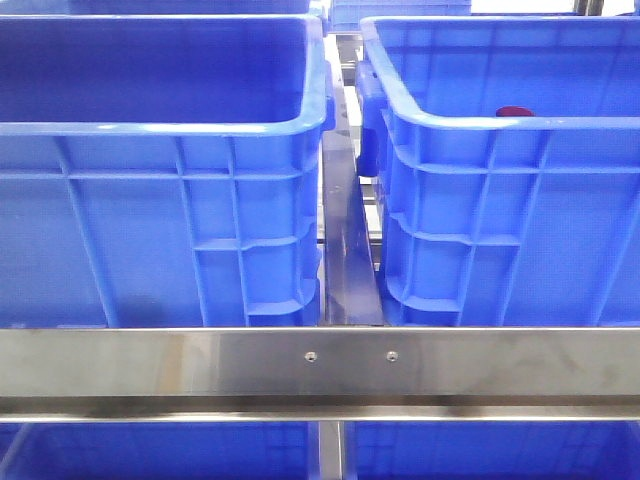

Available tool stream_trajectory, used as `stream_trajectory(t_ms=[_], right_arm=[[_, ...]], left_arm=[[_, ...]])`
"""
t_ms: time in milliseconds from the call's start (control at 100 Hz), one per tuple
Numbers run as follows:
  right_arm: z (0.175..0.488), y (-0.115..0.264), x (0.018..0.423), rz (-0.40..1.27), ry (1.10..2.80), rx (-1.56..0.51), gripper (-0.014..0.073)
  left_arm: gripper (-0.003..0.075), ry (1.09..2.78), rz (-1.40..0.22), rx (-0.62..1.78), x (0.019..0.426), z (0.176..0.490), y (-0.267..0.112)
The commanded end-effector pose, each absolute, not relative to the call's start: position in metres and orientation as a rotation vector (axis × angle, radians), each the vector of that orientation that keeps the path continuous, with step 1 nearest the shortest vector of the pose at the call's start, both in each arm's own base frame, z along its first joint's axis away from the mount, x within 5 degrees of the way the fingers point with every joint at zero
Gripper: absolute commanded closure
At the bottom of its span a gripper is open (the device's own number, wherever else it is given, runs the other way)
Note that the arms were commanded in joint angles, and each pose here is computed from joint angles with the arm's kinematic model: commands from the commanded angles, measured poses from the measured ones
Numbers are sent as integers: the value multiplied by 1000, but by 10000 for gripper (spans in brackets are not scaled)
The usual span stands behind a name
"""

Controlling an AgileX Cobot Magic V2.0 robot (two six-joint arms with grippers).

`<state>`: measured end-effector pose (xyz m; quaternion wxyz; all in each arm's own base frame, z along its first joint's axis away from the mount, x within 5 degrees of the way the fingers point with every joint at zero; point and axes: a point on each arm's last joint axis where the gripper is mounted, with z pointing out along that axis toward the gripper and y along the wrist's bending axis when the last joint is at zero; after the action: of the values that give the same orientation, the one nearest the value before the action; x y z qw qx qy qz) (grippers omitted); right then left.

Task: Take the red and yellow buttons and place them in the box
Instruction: 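Lower the yellow button with the right gripper into the bin beside the red one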

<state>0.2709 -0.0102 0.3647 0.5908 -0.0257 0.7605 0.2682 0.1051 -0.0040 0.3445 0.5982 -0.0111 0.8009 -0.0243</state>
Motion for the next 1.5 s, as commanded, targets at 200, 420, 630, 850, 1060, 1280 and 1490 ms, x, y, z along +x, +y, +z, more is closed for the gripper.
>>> stream_trajectory(t_ms=[200, 420, 630, 850, 1060, 1280, 1490], right_arm=[[371, -48, 287, 182, 1701, 104, 359], [333, -61, 323, 145, 1768, 129, 359], [300, -69, 367, 159, 1840, 68, 359], [282, -76, 406, 199, 1848, 50, 359], [272, -82, 426, 187, 1853, 33, 359], [258, -82, 436, 198, 1869, 2, 359], [232, -83, 443, 214, 1925, 15, 359]], left_arm=[[739, 1720, -77, -25, 102, 363, -4], [739, 1714, -78, -25, 102, 363, -4], [739, 1715, -80, -26, 102, 363, -5], [739, 1715, -80, -26, 102, 363, -5], [739, 1715, -80, -26, 102, 363, -5], [739, 1713, -80, -26, 102, 363, -5], [739, 1713, -80, -26, 102, 363, -5]])
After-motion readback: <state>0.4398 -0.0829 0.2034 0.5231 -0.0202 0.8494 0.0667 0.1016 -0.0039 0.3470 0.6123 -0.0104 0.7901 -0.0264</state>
